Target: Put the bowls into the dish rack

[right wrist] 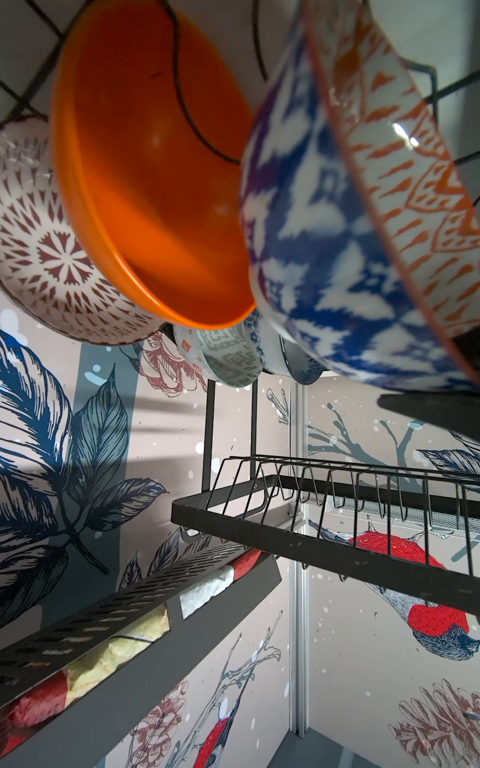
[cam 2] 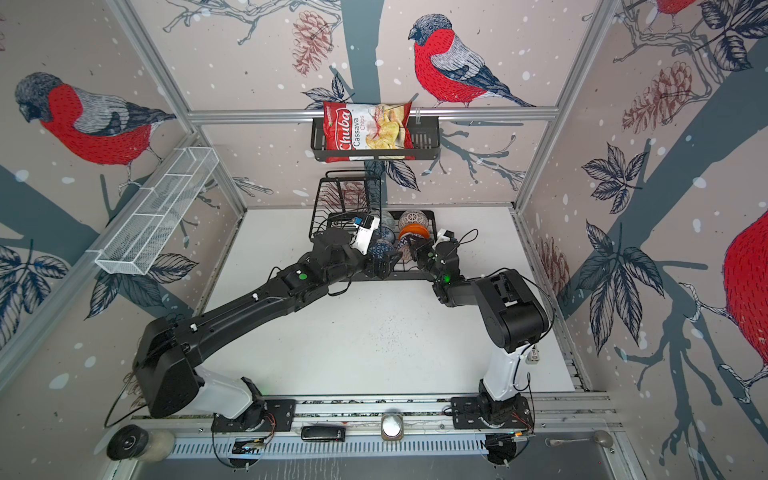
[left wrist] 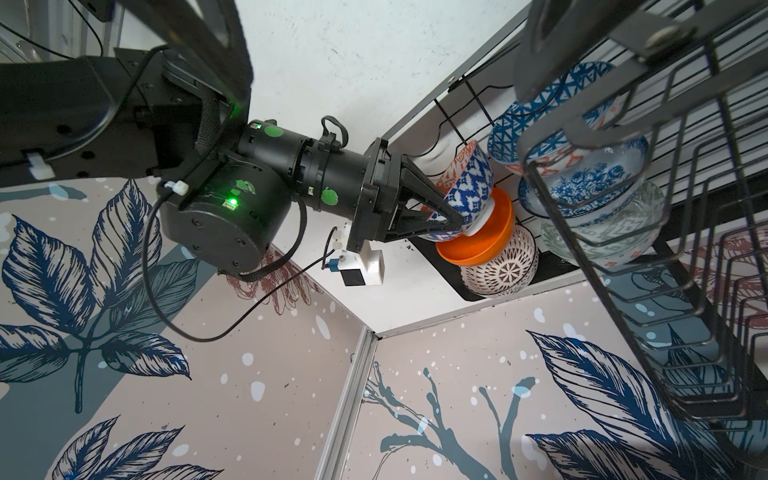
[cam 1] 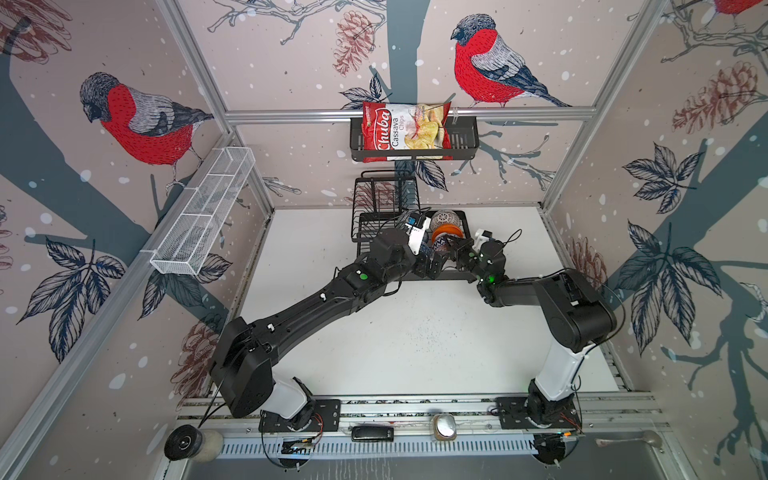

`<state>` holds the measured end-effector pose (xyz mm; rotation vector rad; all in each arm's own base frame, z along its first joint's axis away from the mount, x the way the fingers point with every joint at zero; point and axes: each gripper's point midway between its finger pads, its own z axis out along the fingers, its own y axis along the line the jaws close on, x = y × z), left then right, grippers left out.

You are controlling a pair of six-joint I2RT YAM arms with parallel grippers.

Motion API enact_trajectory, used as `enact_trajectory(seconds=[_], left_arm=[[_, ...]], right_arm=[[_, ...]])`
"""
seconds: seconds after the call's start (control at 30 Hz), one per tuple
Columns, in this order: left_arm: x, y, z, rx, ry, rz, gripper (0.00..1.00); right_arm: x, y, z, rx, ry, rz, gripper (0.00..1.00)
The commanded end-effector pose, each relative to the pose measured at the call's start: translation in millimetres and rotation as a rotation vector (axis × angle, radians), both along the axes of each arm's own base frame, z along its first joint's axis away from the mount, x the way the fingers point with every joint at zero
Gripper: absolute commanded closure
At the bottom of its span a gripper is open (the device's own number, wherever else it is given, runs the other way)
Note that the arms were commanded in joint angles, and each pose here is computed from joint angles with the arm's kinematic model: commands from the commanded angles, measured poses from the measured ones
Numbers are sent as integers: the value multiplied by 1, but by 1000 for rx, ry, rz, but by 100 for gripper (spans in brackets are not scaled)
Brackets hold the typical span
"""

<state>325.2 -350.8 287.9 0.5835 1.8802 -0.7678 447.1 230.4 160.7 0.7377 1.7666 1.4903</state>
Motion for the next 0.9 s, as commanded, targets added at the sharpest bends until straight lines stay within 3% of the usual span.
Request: enact_trajectory(seconds=[0.0,0.6,0.87], left_arm=[[1,-3,6,-20,-14,-3,2],[2,-5,1,-13,-2,-10,2],[1,-6,0,-14,3,-13,2]], right_arm=[[5,-2,16,50,-56,-23,100],[5,-9,-19,63,19,-71,100],[2,-16,-37,153,102,-127,100]])
